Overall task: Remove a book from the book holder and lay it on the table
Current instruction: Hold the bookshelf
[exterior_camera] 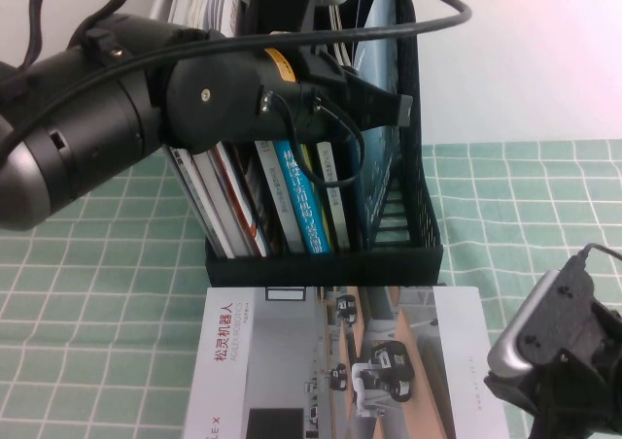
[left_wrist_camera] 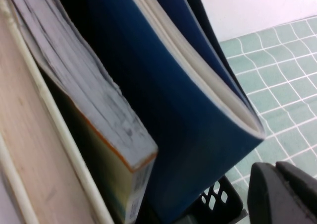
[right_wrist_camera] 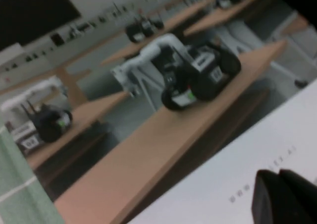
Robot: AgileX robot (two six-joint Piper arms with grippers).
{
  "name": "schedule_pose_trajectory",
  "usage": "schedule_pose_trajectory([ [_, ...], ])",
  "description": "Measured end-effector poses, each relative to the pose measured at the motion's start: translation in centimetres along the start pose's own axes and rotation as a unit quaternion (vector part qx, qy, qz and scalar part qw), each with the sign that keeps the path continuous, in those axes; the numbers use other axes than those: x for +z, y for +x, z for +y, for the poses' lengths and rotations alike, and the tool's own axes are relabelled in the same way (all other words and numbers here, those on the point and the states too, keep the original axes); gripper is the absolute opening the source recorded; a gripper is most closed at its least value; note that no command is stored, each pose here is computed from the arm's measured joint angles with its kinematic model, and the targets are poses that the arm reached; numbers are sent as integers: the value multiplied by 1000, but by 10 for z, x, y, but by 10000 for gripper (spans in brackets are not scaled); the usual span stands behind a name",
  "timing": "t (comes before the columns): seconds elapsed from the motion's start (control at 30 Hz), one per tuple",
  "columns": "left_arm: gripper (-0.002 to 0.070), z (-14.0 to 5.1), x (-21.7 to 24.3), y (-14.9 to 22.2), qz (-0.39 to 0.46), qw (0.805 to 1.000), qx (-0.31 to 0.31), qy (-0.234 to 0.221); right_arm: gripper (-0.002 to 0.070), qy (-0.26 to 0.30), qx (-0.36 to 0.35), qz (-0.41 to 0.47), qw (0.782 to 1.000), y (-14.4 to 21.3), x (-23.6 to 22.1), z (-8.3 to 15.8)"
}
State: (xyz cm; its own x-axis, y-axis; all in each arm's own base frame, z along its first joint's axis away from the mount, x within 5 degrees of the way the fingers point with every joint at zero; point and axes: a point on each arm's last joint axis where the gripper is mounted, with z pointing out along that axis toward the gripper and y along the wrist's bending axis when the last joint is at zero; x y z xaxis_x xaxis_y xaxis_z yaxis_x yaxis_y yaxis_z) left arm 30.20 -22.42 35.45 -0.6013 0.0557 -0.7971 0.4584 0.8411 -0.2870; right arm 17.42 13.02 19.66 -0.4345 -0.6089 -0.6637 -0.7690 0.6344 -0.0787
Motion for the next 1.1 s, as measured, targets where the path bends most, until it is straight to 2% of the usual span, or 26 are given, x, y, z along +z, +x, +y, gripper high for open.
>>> schedule_pose_trajectory([
  [0.13, -3, 0, 0, 1, 3, 1000, 2, -2, -1, 18, 28, 35, 999, 11, 14, -15],
  [0.23, -3, 1, 0, 2, 10, 1000, 4, -5, -2, 72, 29, 8, 997, 8, 14, -29],
  [0.33, -3, 1, 0, 3, 16, 1000, 5, -7, -2, 143, -1, -37, 989, -1, 11, -43],
  [0.4, -3, 1, 0, 3, 18, 1000, 6, -8, -2, 176, -51, -57, 981, -6, 9, -49],
  [0.5, -1, 2, 0, 3, 18, 1000, 6, -8, -2, 172, -147, -56, 972, -9, 9, -47],
  [0.63, -1, 2, 0, 3, 18, 1000, 12, -12, -2, 138, -202, -31, 969, -5, 11, -41],
  [0.73, -1, 3, 0, 3, 17, 1000, 17, -14, -1, 110, -187, 17, 976, 3, 12, -39],
  [0.9, -1, 4, 0, 3, 16, 999, 27, -20, -1, 93, -79, 133, 983, 16, 3, -49],
  [1.0, -1, 4, 0, 3, 16, 999, 26, -20, -2, 116, -40, 100, 987, 11, 0, -55],
  [1.1, -1, 4, 0, 3, 16, 1000, 12, -20, -2, 146, -33, -9, 989, -6, 1, -59],
])
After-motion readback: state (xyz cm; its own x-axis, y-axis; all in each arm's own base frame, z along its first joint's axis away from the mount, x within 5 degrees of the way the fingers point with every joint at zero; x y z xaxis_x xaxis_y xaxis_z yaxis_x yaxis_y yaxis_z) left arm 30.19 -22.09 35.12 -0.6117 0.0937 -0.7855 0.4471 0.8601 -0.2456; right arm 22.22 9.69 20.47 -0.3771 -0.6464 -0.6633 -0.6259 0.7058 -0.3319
